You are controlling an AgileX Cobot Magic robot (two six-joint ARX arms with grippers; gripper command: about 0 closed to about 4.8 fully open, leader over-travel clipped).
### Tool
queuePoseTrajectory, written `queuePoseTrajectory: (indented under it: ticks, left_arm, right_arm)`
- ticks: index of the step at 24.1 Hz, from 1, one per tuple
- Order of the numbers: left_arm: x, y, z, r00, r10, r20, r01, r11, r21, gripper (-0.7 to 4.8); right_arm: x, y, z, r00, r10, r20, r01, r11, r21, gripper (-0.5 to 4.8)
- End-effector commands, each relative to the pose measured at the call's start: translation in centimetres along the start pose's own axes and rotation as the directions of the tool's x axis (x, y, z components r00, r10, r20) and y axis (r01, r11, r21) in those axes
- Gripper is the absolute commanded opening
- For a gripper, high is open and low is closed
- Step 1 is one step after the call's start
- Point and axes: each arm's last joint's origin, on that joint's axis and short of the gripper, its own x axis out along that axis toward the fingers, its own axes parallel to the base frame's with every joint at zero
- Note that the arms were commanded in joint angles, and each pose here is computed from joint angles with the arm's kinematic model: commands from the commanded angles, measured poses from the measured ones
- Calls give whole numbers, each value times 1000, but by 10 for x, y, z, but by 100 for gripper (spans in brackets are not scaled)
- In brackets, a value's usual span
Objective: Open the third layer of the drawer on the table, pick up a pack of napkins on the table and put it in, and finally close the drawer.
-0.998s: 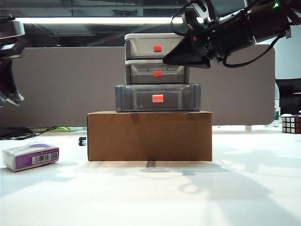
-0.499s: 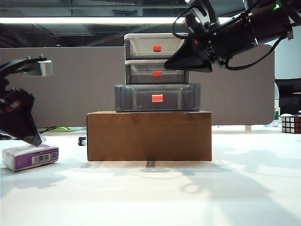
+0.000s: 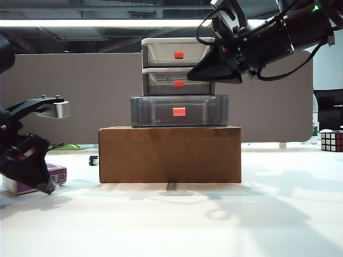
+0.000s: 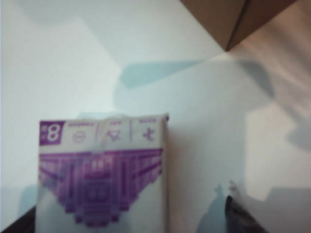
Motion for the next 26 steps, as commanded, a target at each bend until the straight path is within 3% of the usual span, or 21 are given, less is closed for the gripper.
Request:
queuePoseTrajectory:
  ticks: [1,5,7,10,11,15,20,23,26]
  left_arm:
    - [4,3,2,1000,11,17,-11,1000,5,457]
    - [12,4,0,1000,4,2,-4,1000,-4,422]
    - [13,3,-1,1000,-1,-8,1,1000,-8,353]
    - [13,3,-2,1000,-6,-16,5,1000,-9,156]
    - [13,3,-2,1000,-5,-16,5,1000,-9,138]
    - [10,4,1,1000,-4,-12,3,1000,-7,137]
    - [-14,9,24,1000,-6,-17,6,1000,-8,95]
    - [-43,11,44,999,1,46,-2,1000,13,96]
    - [-69,8,59,982,-56,178,48,998,48,96]
  right_arm:
    - [0,1,2,1000,7,10,-7,1000,-4,-6]
    - [0,1,2,1000,7,10,-7,1000,-4,-6]
    - [0,1,2,1000,7,10,-7,1000,-4,-6]
    - [0,1,2,1000,7,10,-7,1000,-4,-6]
    - [0,1,2,1000,7,10,-7,1000,-5,-6]
    - [0,1,2,1000,7,10,-7,1000,-5,-6]
    - [-1,1,3,1000,7,12,-7,1000,-5,-6]
    - [-1,2,4,1000,8,17,-8,1000,-9,-6]
    - [-3,3,7,1000,9,29,-8,1000,-17,-6]
